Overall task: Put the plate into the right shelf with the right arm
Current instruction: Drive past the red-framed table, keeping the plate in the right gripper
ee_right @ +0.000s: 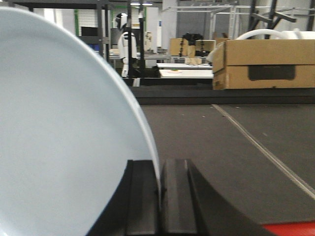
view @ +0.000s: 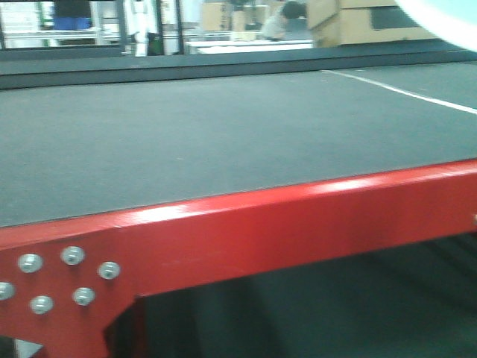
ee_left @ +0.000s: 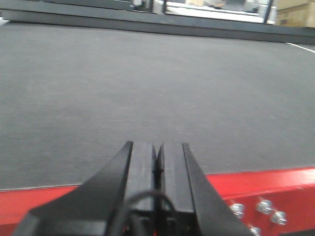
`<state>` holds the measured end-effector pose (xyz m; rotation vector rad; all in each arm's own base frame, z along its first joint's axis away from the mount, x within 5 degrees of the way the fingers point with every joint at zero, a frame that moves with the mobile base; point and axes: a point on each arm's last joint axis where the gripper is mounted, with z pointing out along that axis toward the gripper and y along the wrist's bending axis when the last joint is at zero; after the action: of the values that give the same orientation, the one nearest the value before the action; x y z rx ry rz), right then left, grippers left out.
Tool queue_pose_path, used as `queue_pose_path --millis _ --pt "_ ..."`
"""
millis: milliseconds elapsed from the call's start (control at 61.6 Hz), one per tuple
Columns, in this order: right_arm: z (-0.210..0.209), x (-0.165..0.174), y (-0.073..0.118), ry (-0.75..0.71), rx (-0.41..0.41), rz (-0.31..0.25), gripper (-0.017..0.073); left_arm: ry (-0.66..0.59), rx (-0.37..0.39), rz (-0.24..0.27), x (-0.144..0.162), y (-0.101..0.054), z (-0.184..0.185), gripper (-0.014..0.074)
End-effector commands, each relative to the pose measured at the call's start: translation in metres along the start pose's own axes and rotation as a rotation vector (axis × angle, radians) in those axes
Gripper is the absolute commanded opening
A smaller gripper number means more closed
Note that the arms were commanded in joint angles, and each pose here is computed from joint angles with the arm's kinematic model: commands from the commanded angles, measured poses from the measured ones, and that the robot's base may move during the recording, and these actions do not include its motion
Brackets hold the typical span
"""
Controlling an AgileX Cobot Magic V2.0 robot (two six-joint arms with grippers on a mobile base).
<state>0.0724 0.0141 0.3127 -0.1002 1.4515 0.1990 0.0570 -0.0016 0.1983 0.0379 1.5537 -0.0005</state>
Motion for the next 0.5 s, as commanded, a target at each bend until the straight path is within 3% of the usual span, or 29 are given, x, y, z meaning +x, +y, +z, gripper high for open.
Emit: queue_pose_path --millis 0,487 --pt "-0.0003 -0.0186 -0.0003 -0.126 0.009 0.004 0.0054 -0.089 -0.012 -0.015 -0.0052 0.0011 -0.0008 -0.0128" --pt "-0.0003 -0.0186 -0.0003 -0.126 0.009 0.004 0.0054 -0.089 -0.012 -0.015 -0.0052 0.0011 -0.0008 -0.0128"
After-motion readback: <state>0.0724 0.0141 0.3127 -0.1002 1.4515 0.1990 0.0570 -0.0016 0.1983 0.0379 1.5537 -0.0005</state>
